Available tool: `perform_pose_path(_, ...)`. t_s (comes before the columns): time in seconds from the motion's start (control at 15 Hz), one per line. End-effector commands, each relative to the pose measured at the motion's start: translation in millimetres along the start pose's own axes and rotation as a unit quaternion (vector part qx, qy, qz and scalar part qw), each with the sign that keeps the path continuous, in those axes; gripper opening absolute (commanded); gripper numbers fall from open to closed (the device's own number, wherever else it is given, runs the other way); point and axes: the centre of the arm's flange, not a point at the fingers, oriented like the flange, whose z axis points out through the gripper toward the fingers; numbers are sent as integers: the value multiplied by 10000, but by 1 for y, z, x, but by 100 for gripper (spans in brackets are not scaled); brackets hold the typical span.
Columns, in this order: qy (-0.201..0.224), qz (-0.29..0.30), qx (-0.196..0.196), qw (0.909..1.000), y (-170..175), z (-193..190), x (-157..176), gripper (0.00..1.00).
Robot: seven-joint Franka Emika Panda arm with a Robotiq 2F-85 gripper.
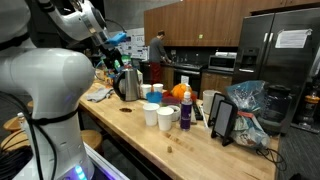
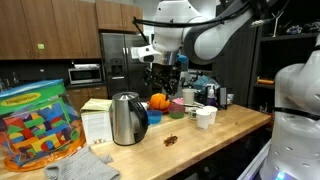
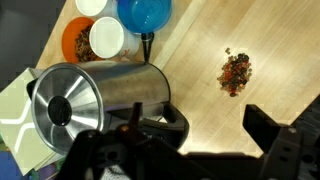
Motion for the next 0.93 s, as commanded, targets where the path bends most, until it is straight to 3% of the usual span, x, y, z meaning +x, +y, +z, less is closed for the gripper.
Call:
perform_pose_path(0.0,-26,-315,152,9994,18,-20,-13,100)
perform_pose_path(0.47,306,-1053,0,9940,41,-34,-7,100)
perform_pose_path(0.73,287,-1406,-215,9894,52,-45,5,100)
perform_pose_path(0.87,234,-1245,-402,9911,57,-50,9,100)
